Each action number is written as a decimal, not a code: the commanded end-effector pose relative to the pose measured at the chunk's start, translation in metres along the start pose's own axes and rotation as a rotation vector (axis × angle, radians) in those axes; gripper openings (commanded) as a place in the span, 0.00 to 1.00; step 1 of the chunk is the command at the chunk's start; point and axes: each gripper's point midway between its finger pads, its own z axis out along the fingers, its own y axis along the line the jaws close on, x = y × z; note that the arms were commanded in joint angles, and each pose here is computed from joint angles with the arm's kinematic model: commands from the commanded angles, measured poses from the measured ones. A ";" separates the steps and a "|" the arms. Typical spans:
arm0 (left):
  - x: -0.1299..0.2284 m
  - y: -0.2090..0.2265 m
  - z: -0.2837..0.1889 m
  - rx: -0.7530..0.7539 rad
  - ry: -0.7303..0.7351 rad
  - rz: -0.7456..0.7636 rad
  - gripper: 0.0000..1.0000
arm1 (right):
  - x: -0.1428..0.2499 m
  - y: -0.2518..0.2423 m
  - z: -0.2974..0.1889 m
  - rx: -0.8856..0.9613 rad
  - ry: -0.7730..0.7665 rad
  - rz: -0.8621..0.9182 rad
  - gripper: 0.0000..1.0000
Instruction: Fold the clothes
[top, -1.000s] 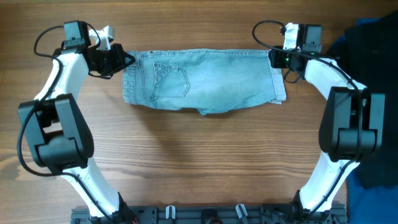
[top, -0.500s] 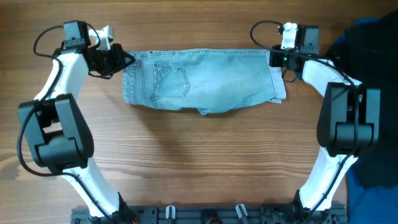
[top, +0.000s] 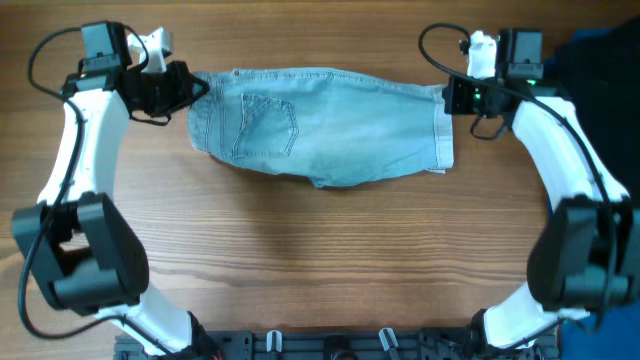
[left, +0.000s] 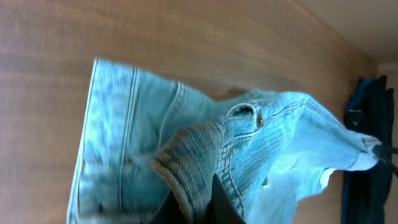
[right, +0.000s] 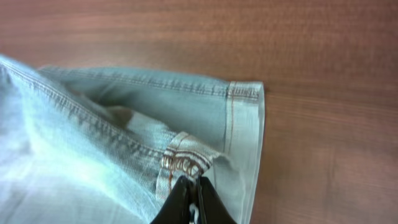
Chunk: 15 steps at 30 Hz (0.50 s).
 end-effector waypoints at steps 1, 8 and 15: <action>0.016 -0.007 -0.025 -0.055 0.027 -0.017 0.04 | 0.013 0.017 -0.048 -0.015 0.029 0.017 0.04; 0.089 0.017 -0.042 -0.225 0.299 -0.188 0.04 | 0.112 0.030 -0.080 -0.014 0.412 0.186 0.04; 0.139 0.033 -0.070 -0.402 0.487 -0.322 0.04 | 0.158 0.033 -0.089 0.009 0.588 0.295 0.04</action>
